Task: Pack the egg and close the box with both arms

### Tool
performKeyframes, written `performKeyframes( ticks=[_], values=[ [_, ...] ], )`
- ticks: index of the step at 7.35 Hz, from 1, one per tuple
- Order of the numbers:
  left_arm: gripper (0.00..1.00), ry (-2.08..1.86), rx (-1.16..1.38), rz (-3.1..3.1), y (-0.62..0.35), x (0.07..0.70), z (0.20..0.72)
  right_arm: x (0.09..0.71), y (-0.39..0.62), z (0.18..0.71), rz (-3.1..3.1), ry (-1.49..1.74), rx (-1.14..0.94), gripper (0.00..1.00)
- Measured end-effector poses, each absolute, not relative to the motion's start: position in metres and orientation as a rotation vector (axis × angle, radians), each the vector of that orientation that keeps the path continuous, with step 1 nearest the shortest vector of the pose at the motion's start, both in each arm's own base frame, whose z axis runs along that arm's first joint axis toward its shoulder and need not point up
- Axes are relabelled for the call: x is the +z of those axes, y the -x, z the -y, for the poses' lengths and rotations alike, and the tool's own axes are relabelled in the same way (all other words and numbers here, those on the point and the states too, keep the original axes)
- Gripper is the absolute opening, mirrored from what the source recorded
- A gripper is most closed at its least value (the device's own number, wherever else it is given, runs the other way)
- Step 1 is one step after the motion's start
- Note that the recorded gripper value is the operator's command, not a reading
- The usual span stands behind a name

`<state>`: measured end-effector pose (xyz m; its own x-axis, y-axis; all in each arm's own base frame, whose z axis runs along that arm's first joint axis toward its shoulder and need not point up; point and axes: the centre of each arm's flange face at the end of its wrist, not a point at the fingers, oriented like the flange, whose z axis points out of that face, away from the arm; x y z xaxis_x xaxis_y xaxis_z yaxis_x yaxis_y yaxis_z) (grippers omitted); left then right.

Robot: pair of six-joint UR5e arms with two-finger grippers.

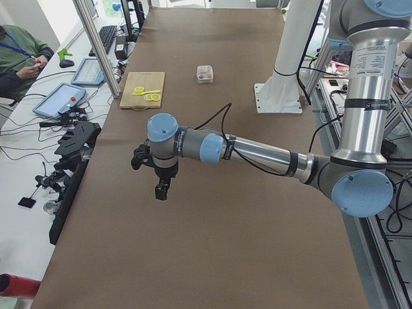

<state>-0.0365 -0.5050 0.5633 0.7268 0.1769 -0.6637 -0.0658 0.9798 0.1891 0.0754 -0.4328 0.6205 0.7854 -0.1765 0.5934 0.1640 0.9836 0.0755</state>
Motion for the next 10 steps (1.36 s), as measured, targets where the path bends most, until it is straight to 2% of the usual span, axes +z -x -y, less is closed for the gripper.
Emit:
performKeyframes(
  ticks=[4,10],
  values=[
    [0.99,-0.090,0.058,-0.772,0.058,0.611,0.453,0.653,-0.078,0.407,0.644,0.046,-0.154,1.00],
    [0.99,-0.073,0.054,-0.769,0.058,0.621,0.435,0.659,-0.077,0.410,0.651,0.025,-0.162,1.00]
  ],
)
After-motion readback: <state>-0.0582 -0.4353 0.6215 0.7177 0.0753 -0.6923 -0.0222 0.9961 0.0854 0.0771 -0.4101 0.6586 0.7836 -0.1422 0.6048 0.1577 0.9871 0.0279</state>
